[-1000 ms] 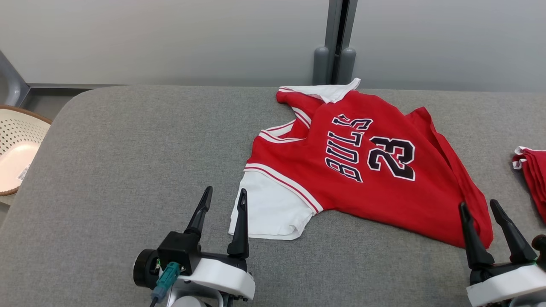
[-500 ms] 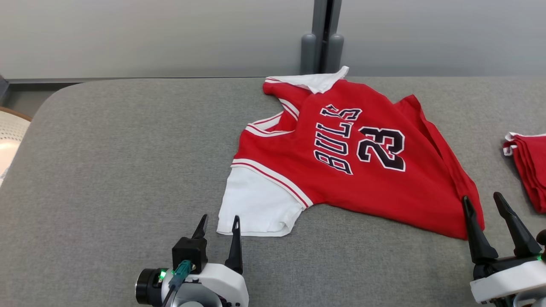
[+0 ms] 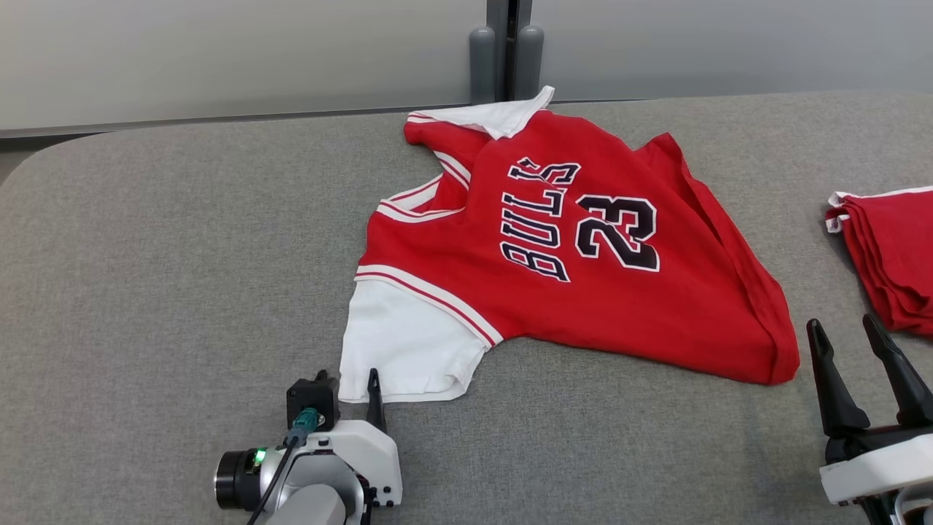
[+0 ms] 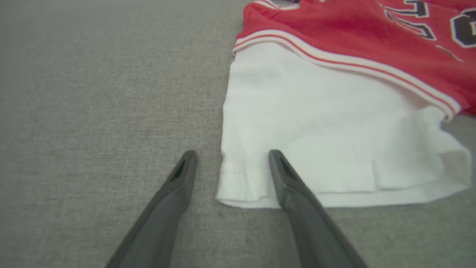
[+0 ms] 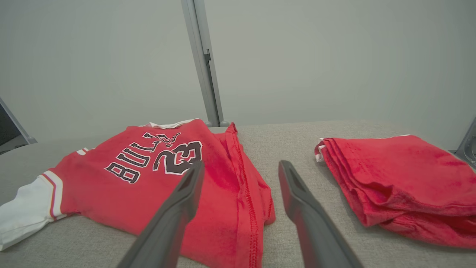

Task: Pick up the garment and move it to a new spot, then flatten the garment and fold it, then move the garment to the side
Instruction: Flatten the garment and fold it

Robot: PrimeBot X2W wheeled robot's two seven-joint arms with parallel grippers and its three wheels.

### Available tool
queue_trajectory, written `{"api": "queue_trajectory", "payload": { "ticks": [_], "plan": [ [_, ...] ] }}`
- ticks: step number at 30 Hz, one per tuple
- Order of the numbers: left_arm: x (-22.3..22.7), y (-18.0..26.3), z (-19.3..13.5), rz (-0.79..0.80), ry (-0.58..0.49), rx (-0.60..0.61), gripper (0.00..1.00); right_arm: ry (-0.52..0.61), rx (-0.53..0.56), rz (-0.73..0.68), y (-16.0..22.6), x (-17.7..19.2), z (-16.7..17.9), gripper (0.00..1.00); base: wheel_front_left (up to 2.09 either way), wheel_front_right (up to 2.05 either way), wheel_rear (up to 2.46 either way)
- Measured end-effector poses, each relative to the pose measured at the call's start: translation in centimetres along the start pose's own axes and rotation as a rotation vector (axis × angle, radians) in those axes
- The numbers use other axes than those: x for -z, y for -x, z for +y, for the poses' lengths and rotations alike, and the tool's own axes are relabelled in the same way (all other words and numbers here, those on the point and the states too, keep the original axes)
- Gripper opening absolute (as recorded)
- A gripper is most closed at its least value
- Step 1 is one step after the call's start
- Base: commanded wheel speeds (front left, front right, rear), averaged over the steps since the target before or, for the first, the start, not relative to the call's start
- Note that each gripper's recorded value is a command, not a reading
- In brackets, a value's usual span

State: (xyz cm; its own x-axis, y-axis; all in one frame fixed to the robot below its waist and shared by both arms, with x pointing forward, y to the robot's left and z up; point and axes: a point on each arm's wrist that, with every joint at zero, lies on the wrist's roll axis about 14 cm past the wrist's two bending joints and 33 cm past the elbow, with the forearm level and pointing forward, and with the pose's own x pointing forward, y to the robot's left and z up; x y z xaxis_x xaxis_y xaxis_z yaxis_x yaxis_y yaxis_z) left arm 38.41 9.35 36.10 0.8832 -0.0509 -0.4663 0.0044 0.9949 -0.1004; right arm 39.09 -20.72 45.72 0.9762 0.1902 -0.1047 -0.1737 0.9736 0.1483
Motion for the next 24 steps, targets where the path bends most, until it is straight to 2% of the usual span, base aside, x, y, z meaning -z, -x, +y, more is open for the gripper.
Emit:
{"api": "queue_trajectory", "payload": {
  "ticks": [1,2,8,11,13,24],
  "plan": [
    [0.0,-0.1,-0.1,0.003,-0.005,0.003,0.11,0.0,0.004,0.0,0.0,0.0,-0.1,1.0,0.0,0.0,0.0],
    [0.0,-0.2,-0.1,0.005,-0.004,0.006,0.0,-0.001,0.006,-0.001,0.0,0.0,-0.2,1.0,0.0,0.0,0.0],
    [-1.8,-0.5,0.5,-0.038,0.045,-0.029,0.0,-0.003,0.012,-0.006,-0.3,-0.2,-0.4,1.0,0.0,0.0,0.0],
    [-6.8,-0.7,2.0,-0.195,0.069,-0.086,0.0,-0.003,-0.001,0.005,-0.6,0.2,0.1,1.0,0.0,0.0,0.0],
    [-8.6,0.0,3.3,-0.266,0.078,-0.123,0.0,-0.004,-0.014,0.024,-0.7,0.9,0.6,1.0,0.0,0.0,0.0],
    [-7.3,3.8,8.4,-0.309,0.102,-0.256,0.0,0.0,-0.07,0.071,-1.3,2.5,2.8,1.0,0.0,0.0,0.0]
  ]
}}
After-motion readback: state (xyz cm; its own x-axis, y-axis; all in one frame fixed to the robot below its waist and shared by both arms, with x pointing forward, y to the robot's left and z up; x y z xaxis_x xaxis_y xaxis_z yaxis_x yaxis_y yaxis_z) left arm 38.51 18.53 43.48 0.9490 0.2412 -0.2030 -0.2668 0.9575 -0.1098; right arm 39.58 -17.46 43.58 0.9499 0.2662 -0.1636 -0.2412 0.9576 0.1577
